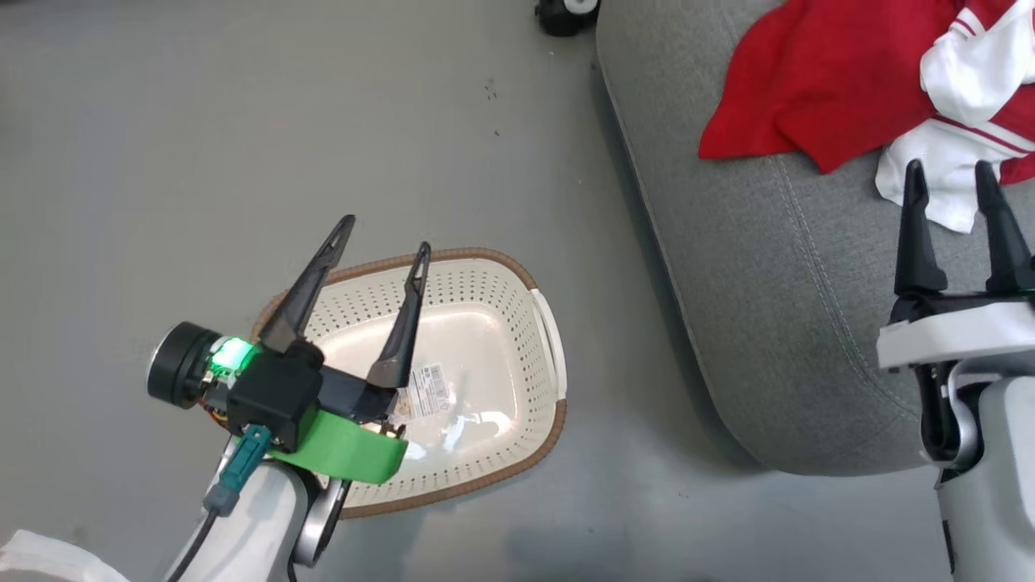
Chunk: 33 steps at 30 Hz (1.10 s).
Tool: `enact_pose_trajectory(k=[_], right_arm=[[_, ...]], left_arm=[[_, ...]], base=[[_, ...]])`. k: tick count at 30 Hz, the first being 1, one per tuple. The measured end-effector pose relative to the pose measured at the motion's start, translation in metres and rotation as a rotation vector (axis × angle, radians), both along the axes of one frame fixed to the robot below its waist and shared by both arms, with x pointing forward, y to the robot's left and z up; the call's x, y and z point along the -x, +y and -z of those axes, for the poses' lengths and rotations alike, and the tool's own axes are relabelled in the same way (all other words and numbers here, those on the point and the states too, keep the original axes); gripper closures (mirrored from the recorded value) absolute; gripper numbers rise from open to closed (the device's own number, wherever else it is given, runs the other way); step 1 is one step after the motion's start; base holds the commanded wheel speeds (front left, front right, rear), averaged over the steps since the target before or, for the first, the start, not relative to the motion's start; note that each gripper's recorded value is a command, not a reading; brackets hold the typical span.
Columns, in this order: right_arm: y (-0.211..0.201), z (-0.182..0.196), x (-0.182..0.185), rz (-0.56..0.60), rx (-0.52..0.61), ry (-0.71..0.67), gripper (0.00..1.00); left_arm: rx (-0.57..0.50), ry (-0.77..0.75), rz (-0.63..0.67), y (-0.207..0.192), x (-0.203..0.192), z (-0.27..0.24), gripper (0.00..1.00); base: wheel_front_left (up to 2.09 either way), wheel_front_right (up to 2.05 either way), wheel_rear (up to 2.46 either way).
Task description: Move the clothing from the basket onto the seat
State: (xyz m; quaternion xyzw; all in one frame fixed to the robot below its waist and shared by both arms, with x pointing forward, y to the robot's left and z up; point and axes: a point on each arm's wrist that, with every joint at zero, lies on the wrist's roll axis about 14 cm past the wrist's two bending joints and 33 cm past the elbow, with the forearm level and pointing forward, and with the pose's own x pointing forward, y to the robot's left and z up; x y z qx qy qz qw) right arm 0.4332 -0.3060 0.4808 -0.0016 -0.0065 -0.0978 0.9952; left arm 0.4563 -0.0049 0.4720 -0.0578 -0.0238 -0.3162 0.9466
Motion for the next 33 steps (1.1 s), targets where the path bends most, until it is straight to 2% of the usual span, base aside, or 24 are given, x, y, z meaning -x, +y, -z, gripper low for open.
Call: enact_pose_trajectory(k=[12, 19, 24, 33], right_arm=[[0.087, -0.024, 0.002, -0.177, -0.04, -0.08, 0.0], [0.123, -0.027, 0.007, -0.268, -0.052, -0.064, 0.0], [0.137, -0.031, 0.017, -0.303, -0.053, -0.055, 0.0], [0.148, -0.039, 0.043, -0.332, -0.05, -0.044, 0.0]], left_arm=[[0.011, -0.004, -0.372, 0.098, -0.004, -0.022, 0.0], [0.014, 0.014, -0.569, 0.159, 0.018, -0.025, 0.0], [-0.015, 0.035, -0.623, 0.182, 0.041, -0.019, 0.0], [-0.035, 0.055, -0.624, 0.189, 0.074, -0.015, 0.0]], base=[[0.0, 0.0, 0.0], [0.0, 0.0, 0.0], [0.0, 0.0, 0.0], [0.0, 0.0, 0.0]])
